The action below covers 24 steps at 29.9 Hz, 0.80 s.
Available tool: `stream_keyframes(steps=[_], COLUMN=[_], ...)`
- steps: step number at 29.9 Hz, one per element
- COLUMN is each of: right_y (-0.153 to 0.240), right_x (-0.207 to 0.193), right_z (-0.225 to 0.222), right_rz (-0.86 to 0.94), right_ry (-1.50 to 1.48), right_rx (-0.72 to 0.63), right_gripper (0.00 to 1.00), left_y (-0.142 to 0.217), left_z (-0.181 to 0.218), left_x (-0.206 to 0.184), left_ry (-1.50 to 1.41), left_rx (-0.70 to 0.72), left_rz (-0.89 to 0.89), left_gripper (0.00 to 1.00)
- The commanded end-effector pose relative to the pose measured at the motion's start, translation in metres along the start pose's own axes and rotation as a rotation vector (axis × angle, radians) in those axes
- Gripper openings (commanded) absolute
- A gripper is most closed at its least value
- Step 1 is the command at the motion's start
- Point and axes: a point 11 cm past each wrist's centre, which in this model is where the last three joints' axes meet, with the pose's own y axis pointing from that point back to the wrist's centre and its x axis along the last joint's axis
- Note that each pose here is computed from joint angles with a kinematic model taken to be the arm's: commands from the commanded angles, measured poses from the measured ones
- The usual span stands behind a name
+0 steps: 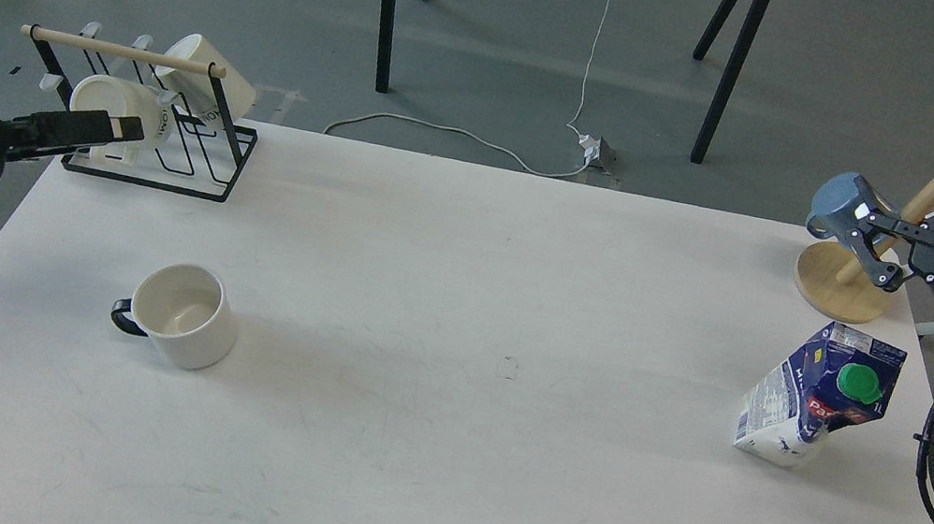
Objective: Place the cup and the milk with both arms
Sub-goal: 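Move the left gripper from the dish rack down toward the white mug, then grasp the white mug rim with the left gripper and lift it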
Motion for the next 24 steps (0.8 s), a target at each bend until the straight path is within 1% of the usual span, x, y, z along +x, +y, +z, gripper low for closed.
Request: stream_keyframes(steps=[1,4,6,9,24], right_y=[0.001,0.001,0.001,0.003,0.011], right_x=[0.001,0.002,0.002,0.004,0.011], right_z=[-0.001,-0.002,-0.003,-0.002,-0.003], right_rz=[0.003,0.006,0.008,0.012,0.04], right_ry=[-0.001,0.002,0.004,0.004,-0.009], right_rx=[0.003,0.006,0.007,0.007,0.009], right_gripper=[0.96,0.96,0.96,0.96,0.96], left_y=[-0.004,-0.014,-0.021,-0.022,-0.041], left_z=[-0.007,-0.011,-0.009,-0.013,-0.018], left_x=[-0.019,-0.041,-0.049,-0.064,-0.089], left_ry=[-0.053,-0.094,-0.118,-0.115,-0.07], left_rx=[0.04,0.06,0.061,0.069,0.073], left_rz=[-0.065,-0.129,-0.154,-0.185,-0.215], left_gripper=[0.99,0.99,0.99,0.99,0.98])
